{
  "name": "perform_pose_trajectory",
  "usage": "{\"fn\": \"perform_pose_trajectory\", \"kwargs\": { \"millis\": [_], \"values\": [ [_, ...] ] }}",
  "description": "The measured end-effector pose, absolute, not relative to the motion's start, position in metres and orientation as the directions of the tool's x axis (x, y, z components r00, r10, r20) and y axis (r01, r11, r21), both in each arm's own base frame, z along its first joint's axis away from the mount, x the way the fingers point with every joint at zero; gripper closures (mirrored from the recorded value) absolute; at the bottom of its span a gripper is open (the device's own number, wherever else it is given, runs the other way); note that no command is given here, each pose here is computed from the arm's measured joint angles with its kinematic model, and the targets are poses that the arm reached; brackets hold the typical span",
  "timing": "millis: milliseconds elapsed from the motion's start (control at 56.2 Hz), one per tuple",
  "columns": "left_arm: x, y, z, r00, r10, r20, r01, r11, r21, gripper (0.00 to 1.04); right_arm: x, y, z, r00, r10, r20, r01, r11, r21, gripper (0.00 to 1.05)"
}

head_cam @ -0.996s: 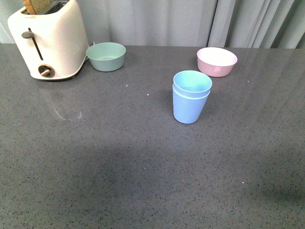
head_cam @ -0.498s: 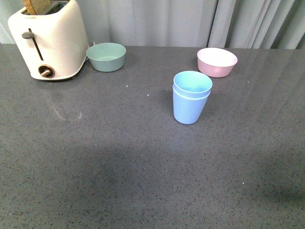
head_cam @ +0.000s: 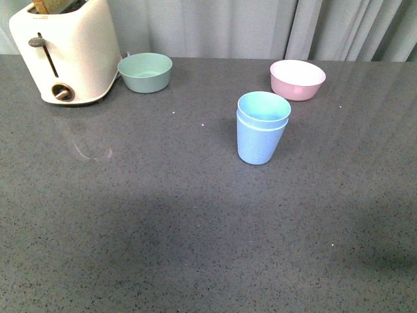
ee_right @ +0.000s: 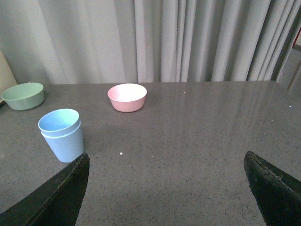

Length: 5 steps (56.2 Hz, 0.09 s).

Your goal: Stack blue cups with both arms

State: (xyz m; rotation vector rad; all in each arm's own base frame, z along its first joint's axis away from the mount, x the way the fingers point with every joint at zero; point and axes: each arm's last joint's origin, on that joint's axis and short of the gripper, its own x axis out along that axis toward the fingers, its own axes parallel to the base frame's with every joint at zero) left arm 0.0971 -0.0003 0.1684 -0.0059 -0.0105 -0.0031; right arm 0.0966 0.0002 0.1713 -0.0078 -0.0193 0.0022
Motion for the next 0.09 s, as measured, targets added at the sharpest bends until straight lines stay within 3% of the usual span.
{"fn": "perform_pose_trajectory", "kwargs": {
  "millis": [89],
  "values": [
    [0.0971,-0.0003,0.1684,1.0,-0.003,0.01,0.003,1.0,-0.006,0.09,0.0966,0.0002,0.1713,1.0,0.002,0.019,-0.002,1.0,-0.008,0.09]
  ]
}}
